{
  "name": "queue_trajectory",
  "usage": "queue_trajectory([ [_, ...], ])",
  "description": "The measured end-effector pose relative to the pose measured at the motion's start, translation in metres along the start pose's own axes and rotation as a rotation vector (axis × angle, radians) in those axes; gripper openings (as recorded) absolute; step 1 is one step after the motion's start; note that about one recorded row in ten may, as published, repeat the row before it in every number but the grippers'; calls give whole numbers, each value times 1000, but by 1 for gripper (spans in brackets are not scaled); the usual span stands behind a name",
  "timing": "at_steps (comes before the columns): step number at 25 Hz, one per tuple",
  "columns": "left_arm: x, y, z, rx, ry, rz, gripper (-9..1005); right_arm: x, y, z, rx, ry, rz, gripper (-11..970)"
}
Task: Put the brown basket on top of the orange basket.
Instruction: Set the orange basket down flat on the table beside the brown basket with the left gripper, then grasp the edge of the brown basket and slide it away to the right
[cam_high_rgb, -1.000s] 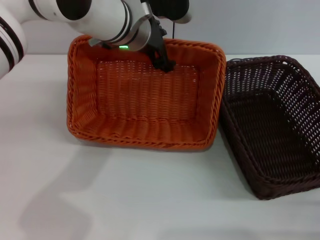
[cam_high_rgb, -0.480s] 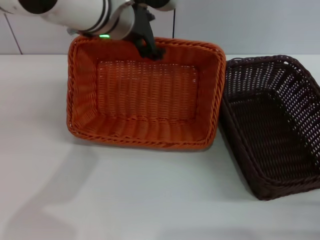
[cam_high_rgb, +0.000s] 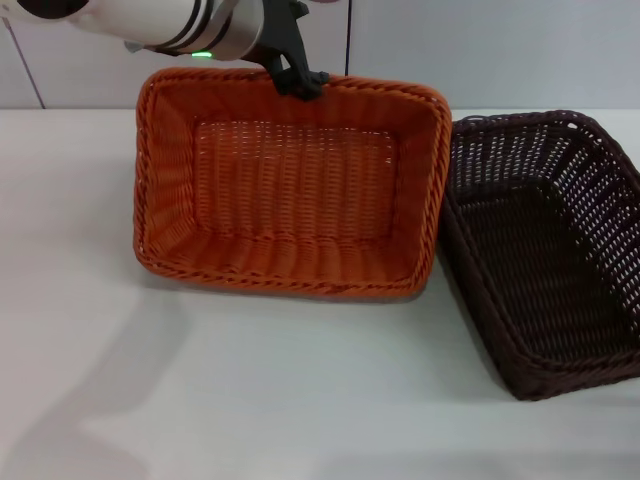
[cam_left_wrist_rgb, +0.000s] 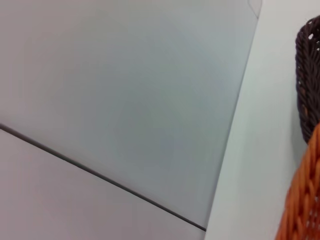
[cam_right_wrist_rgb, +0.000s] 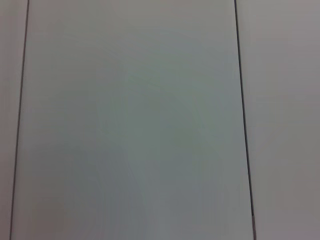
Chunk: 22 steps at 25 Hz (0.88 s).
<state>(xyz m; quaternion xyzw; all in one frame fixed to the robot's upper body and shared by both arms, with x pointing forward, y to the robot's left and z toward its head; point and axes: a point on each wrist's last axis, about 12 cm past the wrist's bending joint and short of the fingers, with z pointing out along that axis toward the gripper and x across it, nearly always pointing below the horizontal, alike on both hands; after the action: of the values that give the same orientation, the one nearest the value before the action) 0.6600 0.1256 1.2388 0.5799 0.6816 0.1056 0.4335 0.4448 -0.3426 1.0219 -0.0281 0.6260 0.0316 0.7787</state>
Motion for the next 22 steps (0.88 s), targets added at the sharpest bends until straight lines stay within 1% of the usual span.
queue_trajectory([
  [3, 0, 0, 10, -17, -8, -3, 775, 1, 1, -1, 1, 4, 2, 761],
  [4, 0, 0, 10, -17, -8, -3, 775, 1, 1, -1, 1, 4, 2, 761],
  [5, 1, -1, 18, -17, -4, -6, 775, 1, 0, -1, 1, 5, 1, 761],
  [7, 3, -2, 22, -14, 3, -8, 776, 1, 0, -2, 3, 5, -1, 761],
  [10, 3, -2, 22, -14, 3, -8, 775, 0, -1, -2, 3, 4, -2, 761],
  [11, 5, -4, 26, -11, 10, -10, 774, 0, -1, -2, 3, 4, -1, 761],
  [12, 7, -9, 34, -2, 20, -1, 774, 0, 0, -1, 2, 3, -1, 761],
  [13, 8, -13, 37, 7, 27, 7, 774, 0, 0, -1, 1, 4, 0, 761],
  [14, 8, -13, 37, 7, 27, 7, 774, 0, 0, -1, 1, 4, 0, 761],
  [15, 9, -17, 41, 16, 35, 18, 775, 0, 0, 0, 0, 3, 1, 761],
  [19, 8, -19, 44, 8, 33, 25, 775, 0, 1, 0, -1, 0, 2, 761],
  [22, 7, -11, 34, -43, 1, -17, 776, -1, 1, -1, -2, -6, 2, 761],
])
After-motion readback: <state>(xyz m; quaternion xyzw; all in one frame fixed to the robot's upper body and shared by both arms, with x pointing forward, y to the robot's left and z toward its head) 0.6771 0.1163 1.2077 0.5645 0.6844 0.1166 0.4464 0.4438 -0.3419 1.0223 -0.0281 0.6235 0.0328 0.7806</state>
